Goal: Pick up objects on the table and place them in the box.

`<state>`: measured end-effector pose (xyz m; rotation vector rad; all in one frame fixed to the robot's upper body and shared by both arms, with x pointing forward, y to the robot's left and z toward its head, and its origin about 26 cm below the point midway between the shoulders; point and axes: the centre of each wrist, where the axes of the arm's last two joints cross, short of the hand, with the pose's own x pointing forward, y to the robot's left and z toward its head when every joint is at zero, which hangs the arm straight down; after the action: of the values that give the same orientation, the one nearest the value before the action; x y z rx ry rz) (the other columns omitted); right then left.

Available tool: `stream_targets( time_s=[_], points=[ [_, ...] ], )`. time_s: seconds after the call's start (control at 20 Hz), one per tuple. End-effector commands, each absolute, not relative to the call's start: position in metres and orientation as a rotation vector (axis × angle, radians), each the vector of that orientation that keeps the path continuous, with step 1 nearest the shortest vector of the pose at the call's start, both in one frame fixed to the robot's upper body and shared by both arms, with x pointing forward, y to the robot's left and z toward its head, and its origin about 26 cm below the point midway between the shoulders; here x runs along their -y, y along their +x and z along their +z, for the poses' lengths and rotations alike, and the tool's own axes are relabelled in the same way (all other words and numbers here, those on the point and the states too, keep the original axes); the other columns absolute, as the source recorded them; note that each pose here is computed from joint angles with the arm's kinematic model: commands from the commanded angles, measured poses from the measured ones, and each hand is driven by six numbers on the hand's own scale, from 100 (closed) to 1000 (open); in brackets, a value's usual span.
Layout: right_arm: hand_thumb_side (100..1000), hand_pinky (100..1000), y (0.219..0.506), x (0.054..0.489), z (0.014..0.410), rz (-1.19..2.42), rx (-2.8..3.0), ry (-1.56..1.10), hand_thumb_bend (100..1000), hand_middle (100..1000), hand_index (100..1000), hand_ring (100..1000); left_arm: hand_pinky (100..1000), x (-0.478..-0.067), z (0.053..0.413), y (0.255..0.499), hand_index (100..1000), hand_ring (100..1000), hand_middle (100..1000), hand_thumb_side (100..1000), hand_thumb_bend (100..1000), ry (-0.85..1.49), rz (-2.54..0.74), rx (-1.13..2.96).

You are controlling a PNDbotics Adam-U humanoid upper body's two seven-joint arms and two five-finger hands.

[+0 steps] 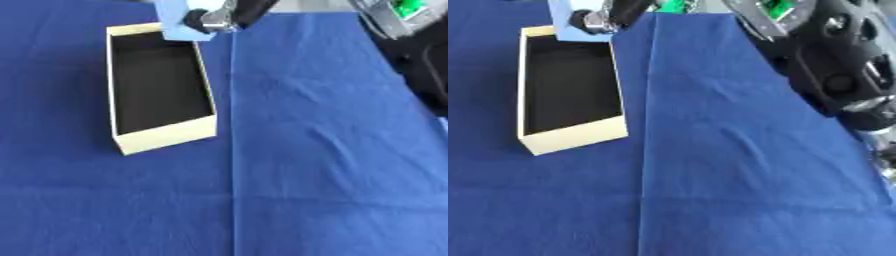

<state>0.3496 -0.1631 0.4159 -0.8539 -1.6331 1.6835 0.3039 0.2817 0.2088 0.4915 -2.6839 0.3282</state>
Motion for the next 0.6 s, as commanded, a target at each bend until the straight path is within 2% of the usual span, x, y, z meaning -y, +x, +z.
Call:
stream_targets(
  time_s=[0.05, 0.6],
  points=[
    [425, 720, 0.363, 0.156, 0.421, 1.648, 1.648, -0.864, 100, 545, 603, 766, 483, -0.280, 0.217, 0.301, 738, 741, 609, 682, 100, 0.472, 0.316, 2.718],
    [429, 719, 0.415, 0.135, 0.381, 1.612, 1.537, -0.811, 100, 544, 603, 763, 482, -0.277, 0.217, 0.302, 738, 741, 608, 683, 100, 0.447, 0.320, 2.717]
  ],
)
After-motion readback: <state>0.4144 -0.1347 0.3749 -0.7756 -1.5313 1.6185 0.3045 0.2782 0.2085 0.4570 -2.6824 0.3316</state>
